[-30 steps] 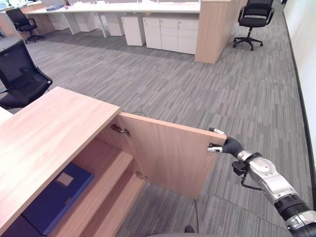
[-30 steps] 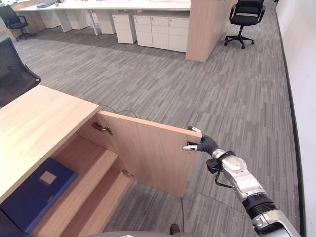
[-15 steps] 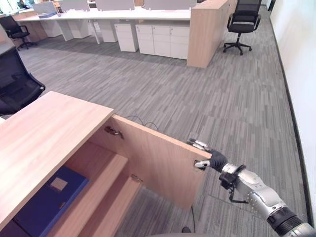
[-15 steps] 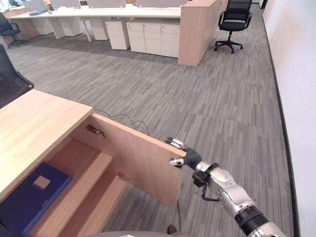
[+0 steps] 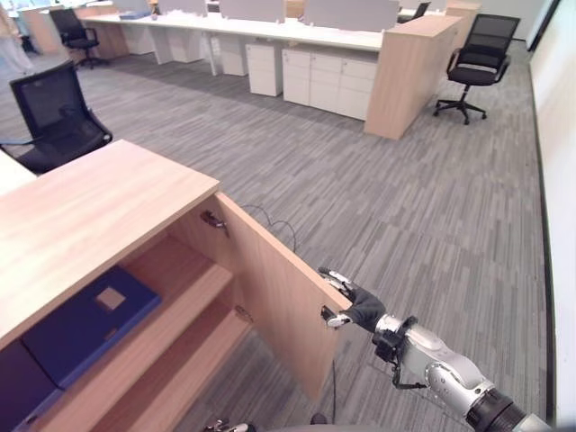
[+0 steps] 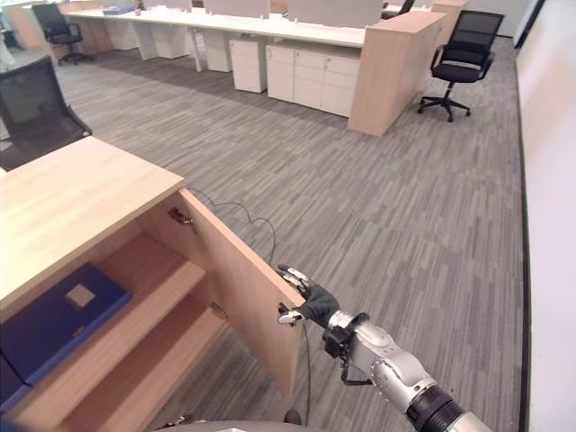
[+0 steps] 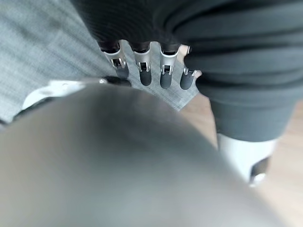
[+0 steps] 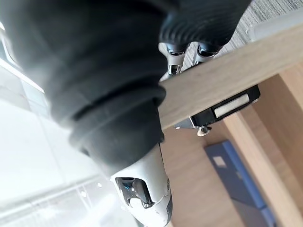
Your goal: Put the empty folder in the office cabinet
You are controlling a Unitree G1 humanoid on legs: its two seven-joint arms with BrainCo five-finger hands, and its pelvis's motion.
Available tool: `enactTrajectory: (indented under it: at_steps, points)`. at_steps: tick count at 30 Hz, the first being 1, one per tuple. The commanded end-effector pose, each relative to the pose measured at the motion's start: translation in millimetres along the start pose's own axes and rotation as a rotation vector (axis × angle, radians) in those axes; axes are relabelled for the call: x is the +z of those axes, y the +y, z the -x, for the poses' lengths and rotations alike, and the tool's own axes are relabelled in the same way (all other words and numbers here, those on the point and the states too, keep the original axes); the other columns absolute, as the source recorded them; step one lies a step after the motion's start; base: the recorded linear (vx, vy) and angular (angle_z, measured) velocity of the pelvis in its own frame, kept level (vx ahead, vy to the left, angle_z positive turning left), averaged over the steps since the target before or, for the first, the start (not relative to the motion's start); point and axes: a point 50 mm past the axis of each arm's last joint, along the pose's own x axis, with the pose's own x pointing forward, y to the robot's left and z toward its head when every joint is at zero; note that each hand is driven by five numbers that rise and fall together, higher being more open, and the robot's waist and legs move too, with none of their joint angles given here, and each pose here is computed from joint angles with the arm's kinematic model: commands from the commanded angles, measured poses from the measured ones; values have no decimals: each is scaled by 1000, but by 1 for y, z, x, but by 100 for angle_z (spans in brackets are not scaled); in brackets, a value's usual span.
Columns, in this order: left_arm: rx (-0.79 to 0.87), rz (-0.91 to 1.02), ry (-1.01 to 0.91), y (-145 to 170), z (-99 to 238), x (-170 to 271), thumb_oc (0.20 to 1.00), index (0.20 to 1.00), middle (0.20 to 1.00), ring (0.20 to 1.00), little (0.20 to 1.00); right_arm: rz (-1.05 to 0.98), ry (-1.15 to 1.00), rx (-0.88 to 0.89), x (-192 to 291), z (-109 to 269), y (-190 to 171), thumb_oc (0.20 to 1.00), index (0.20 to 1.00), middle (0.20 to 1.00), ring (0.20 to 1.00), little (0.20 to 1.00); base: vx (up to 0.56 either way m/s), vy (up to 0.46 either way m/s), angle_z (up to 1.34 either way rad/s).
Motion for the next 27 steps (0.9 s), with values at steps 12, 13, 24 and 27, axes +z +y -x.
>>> enactTrajectory:
  at_steps: [12, 13, 24, 27]
  points:
    - [-193, -168, -207, -32, 6, 58, 1000, 1000, 1000, 1000, 1000, -292, 43, 541, -9, -41, 103, 1000, 1000, 1000, 1000, 1000, -126, -64, 95]
    - [-192, -179, -198, -29, 8, 55, 1000, 1000, 1000, 1000, 1000, -298, 52, 538, -10, -40, 101, 1000, 1000, 1000, 1000, 1000, -25, 64, 94]
    - [-272, -211, -164, -36, 14, 45, 1000, 1000, 1000, 1000, 1000, -337, 95, 482, -22, -25, 83, 1000, 1000, 1000, 1000, 1000, -15, 159, 110]
    - [-304, -199, -181, -38, 19, 46, 1000, 1000, 1000, 1000, 1000, -354, 119, 480, -30, -22, 85, 1000, 1000, 1000, 1000, 1000, -5, 309, 61]
